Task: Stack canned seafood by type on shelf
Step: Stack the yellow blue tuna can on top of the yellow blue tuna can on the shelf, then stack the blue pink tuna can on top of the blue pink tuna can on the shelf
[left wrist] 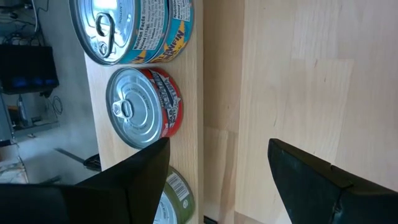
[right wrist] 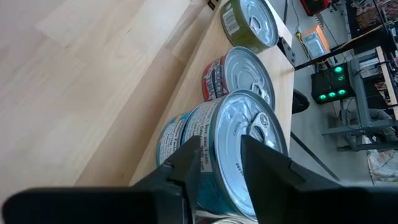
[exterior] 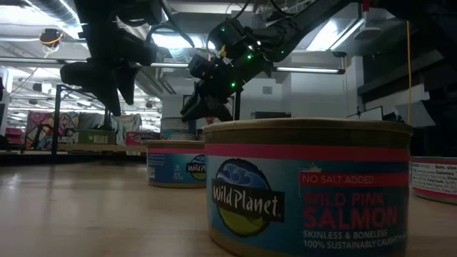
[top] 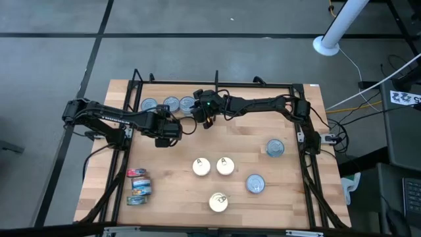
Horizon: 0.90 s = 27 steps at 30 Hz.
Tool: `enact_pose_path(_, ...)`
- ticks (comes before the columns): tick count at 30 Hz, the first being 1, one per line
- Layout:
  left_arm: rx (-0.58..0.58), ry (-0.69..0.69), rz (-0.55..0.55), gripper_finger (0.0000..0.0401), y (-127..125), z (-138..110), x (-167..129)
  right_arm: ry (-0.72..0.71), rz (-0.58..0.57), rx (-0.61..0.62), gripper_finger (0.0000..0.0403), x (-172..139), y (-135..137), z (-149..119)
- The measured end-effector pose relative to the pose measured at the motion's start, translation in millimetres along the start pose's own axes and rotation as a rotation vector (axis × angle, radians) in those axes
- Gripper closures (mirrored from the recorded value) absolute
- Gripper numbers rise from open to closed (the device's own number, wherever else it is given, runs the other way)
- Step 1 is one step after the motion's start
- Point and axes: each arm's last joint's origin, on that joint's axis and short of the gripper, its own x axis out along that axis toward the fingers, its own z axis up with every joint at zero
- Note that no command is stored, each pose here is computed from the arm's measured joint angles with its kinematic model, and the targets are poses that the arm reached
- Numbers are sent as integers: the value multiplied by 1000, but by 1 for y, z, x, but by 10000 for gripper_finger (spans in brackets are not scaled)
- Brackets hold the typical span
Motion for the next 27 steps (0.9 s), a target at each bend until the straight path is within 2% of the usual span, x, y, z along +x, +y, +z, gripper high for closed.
enact_pose_path(12, -27, -2, 0, 132, 0, 0, 0, 129, -99, -32, 283, -1, 14, 18)
enact_pose_path(22, -58, -36, -7, 132, 0, 4, 0, 158, -124, -65, 283, -4, 31, 38)
enact_pose_path(27, -77, -90, -46, 132, -1, 10, 0, 220, -99, -97, 283, -21, 37, 52)
